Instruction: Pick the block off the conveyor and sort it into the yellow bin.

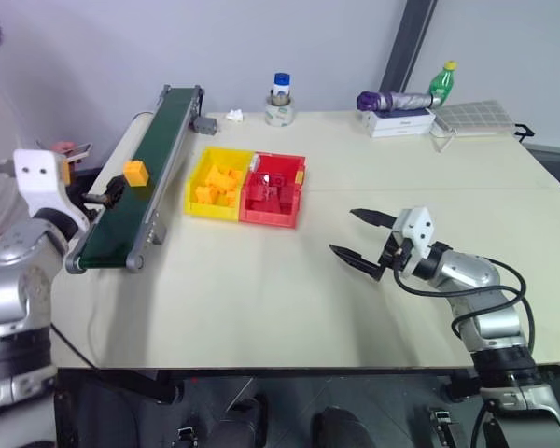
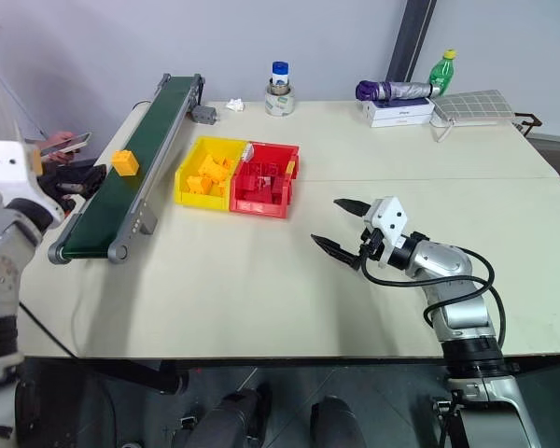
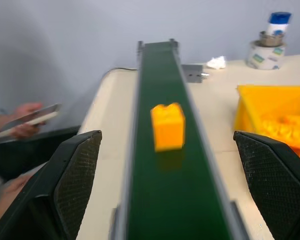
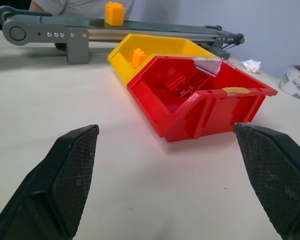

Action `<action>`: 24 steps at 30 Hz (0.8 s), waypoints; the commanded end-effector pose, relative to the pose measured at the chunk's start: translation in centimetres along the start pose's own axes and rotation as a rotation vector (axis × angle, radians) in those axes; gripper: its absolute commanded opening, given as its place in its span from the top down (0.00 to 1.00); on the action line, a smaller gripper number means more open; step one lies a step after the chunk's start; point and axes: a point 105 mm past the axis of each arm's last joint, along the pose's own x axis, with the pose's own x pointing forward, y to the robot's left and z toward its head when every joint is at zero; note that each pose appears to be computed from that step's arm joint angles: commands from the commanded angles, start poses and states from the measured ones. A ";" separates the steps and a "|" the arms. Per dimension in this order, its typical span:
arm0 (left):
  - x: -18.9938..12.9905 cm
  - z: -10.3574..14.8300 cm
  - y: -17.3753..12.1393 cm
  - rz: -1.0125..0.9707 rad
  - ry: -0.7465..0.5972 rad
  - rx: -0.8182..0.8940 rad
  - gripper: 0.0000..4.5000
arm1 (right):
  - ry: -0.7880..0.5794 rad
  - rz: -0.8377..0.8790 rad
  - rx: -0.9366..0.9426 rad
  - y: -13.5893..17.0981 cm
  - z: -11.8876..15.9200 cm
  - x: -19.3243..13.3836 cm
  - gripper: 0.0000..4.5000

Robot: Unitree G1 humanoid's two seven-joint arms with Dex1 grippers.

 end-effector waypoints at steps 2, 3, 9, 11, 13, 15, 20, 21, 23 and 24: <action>2.2 0.2 0.6 0.026 0.028 0.015 0.01 | -0.038 -0.001 -0.040 -0.1 1.4 0.2 0.00; 2.8 0.1 0.7 0.045 0.037 0.009 0.01 | -0.037 -0.001 -0.040 0.0 1.4 0.2 0.00; 4.5 -1.1 -0.7 -0.011 0.070 -0.028 0.01 | -0.039 -0.013 -0.038 0.0 1.6 -0.1 0.00; 4.5 -1.9 -0.9 -0.021 0.100 -0.035 0.01 | -0.038 -0.016 -0.038 0.0 1.6 -0.1 0.00; 4.2 -3.0 -0.9 -0.013 0.140 -0.050 0.06 | -0.036 -0.020 -0.038 0.0 1.6 -0.2 0.00; 3.9 -3.4 -0.7 0.006 0.144 -0.076 0.20 | -0.036 -0.022 -0.039 0.0 1.7 -0.3 0.00; 3.4 -1.0 -0.7 0.015 0.026 -0.061 0.71 | -0.034 -0.024 -0.040 -0.1 1.6 -0.4 0.00; 3.5 0.0 -1.1 -0.002 -0.018 -0.054 0.70 | -0.034 -0.024 -0.040 -0.1 1.6 -0.3 0.00; 3.7 1.3 -2.1 -0.035 -0.059 -0.039 0.70 | -0.034 -0.024 -0.039 -0.1 1.5 -0.3 0.00; 4.1 2.4 -3.5 -0.082 -0.101 -0.033 0.70 | -0.035 -0.021 -0.039 -0.1 1.5 -0.2 0.00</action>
